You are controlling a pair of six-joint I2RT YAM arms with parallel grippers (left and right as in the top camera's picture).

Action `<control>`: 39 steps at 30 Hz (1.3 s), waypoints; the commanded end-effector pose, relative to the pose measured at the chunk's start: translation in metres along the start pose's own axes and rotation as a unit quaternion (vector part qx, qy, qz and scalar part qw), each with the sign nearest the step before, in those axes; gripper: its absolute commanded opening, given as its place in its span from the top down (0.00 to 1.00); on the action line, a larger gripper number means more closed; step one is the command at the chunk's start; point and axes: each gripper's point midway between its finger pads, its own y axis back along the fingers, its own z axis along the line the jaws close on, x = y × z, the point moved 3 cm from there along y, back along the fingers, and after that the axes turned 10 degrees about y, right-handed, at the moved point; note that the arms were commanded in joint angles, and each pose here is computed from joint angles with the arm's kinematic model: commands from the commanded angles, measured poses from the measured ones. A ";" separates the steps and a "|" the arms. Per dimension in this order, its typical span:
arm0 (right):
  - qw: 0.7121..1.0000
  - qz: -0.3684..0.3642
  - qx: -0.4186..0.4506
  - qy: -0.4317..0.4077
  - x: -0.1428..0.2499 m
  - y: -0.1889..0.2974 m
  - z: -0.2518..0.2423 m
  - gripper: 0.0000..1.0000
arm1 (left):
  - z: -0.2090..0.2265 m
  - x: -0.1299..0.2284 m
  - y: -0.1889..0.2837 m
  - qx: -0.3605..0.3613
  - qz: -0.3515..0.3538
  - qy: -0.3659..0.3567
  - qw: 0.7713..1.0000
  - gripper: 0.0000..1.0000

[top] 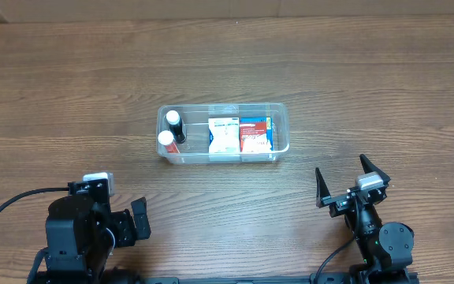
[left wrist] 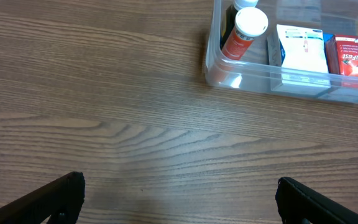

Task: Pack container

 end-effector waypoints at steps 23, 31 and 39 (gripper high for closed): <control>1.000 -0.007 0.001 -0.001 -0.002 0.000 0.000 0.00 | 0.002 -0.001 0.002 -0.004 -0.010 0.003 1.000 0.00; 1.000 -0.007 0.001 -0.001 -0.002 0.000 0.000 0.00 | 0.016 0.017 -0.030 0.015 -0.131 -0.020 0.991 0.00; 1.000 -0.007 0.001 -0.001 -0.002 0.000 0.000 0.00 | 0.003 -0.018 -0.065 0.067 -0.341 -0.079 0.934 0.00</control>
